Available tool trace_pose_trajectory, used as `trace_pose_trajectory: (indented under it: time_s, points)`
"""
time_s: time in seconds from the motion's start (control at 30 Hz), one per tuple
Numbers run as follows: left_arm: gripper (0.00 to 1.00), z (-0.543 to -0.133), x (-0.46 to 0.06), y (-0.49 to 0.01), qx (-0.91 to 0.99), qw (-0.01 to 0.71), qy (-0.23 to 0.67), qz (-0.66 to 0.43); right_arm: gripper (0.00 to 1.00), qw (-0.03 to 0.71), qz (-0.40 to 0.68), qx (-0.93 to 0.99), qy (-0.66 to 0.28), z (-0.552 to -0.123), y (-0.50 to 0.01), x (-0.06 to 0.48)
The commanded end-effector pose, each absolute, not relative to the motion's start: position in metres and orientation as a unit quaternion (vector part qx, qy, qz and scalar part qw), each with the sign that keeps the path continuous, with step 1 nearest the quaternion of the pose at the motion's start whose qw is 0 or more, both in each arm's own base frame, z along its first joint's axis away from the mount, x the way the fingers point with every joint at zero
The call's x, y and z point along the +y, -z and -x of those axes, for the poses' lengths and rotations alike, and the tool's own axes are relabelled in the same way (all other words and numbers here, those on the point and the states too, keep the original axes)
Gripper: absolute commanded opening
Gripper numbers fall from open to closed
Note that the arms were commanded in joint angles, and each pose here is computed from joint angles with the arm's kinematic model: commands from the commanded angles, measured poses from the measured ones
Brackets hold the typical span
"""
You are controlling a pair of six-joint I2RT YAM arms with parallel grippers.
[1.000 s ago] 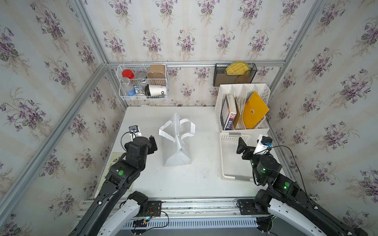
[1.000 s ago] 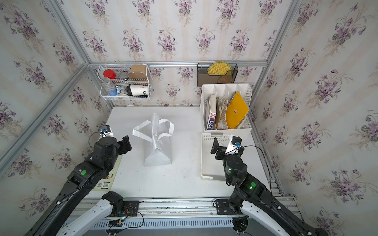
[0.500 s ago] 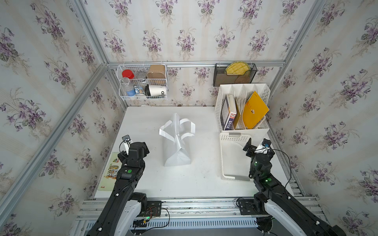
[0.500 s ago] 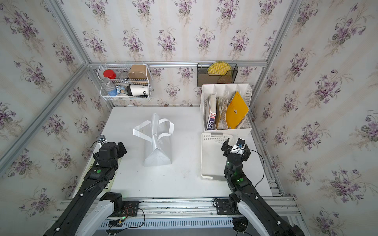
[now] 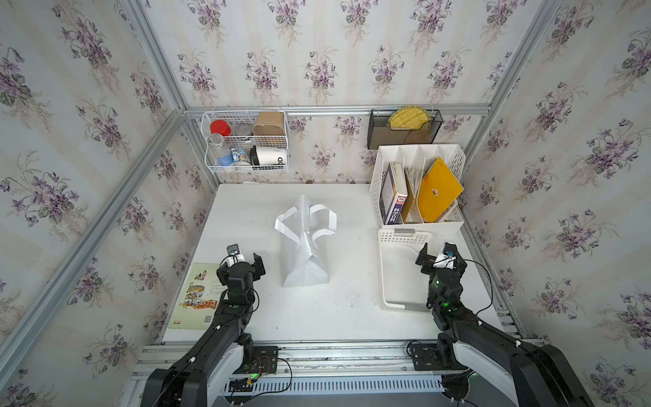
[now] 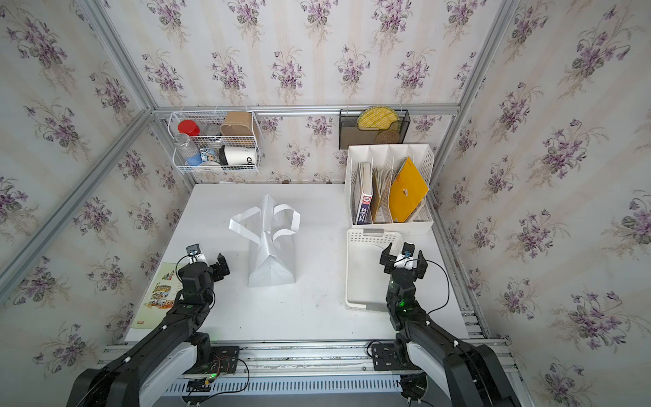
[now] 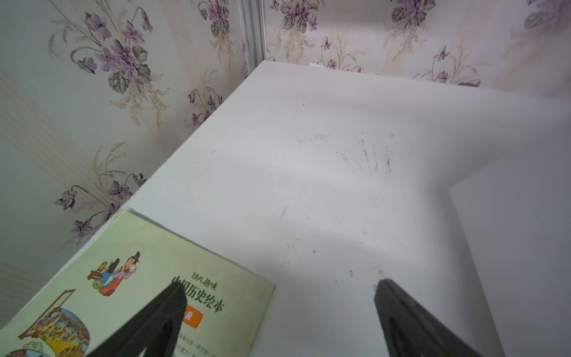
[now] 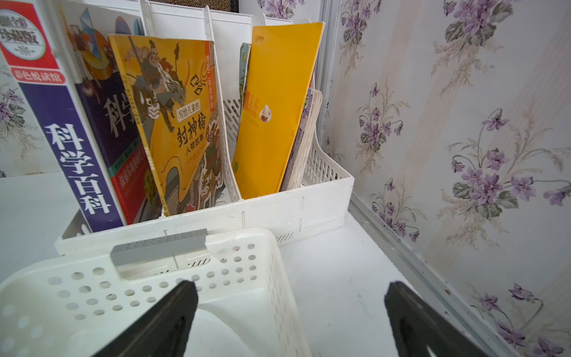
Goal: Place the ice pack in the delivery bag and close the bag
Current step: Reset both arms
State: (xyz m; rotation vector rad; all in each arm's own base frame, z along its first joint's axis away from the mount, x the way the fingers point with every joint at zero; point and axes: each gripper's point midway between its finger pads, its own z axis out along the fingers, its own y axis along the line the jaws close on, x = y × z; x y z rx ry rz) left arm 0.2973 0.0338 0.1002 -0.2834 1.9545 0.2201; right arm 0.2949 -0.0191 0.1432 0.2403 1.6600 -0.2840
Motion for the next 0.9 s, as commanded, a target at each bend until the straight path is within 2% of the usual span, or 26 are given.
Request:
trace_pose_trajectory:
  time_s: [0.0,0.07,0.23,0.43,0.67,0.87]
  points:
    - [0.99,-0.323,0.022,-0.133,0.797,0.593,-0.073,0.088,1.00,0.690,-0.124,0.707,0.093,-0.300,-0.154,-0.021]
    - [0.99,-0.330,0.019,-0.132,0.797,0.594,-0.069,0.079,1.00,0.692,-0.130,0.703,0.095,-0.302,-0.154,-0.025]
    - [0.99,-0.345,0.008,-0.135,0.784,0.616,-0.049,0.054,1.00,0.690,-0.068,0.717,0.070,-0.321,-0.153,-0.005]
    - [0.99,-0.357,0.016,-0.139,0.759,0.646,-0.052,0.055,1.00,0.686,-0.030,0.725,0.050,-0.338,-0.151,0.007]
    - [0.99,-0.358,0.030,-0.108,0.748,0.657,-0.033,0.081,1.00,0.680,0.017,0.733,0.008,-0.353,-0.149,0.024]
    - [0.99,-0.364,0.029,-0.108,0.758,0.648,-0.023,0.075,1.00,0.693,-0.011,0.721,-0.011,-0.354,-0.138,0.012]
